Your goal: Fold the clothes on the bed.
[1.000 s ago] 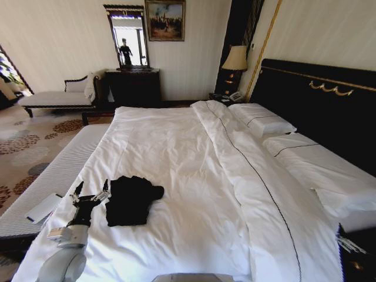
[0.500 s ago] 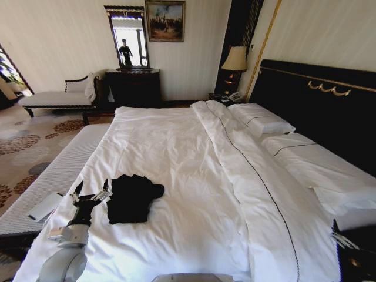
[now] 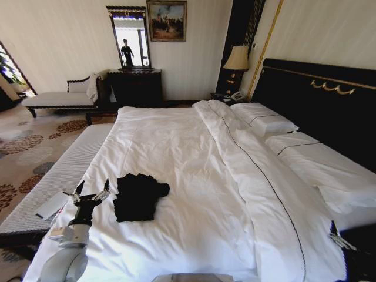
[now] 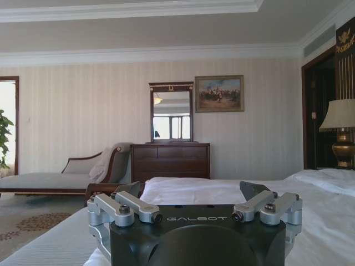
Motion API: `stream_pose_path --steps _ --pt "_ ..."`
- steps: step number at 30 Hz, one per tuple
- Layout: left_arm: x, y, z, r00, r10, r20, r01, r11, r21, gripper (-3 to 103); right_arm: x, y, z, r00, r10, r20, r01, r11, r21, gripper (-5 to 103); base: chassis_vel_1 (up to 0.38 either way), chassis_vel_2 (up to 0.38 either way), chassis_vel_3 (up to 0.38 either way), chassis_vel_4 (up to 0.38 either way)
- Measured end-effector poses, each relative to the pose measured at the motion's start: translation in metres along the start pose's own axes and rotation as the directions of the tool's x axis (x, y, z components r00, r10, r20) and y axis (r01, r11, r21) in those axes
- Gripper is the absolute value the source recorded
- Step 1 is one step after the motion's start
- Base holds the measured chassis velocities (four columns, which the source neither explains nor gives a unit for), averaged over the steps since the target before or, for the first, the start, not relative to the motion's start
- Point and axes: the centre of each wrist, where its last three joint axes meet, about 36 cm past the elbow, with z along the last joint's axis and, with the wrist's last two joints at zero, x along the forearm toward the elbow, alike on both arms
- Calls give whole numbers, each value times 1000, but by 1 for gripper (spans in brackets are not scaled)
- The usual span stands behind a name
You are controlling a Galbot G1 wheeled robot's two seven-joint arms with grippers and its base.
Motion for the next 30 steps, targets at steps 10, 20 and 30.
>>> stream_pose_path --steps 10,20,30 --pt "-1 3 1 1000 -10 0 10 1000 1 100 -7 7 -8 1000 -13 14 13 1000 3 100 142 150 -143 -146" --pt "-1 2 4 1000 -14 -5 14 1000 4 100 -4 11 -4 1000 -19 1 19 1000 19 100 5 7 -8 -4" --pt "-2 2 6 1000 -14 -6 14 1000 4 100 -2 14 4 1000 14 -17 -14 1000 10 100 16 15 -14 -14"
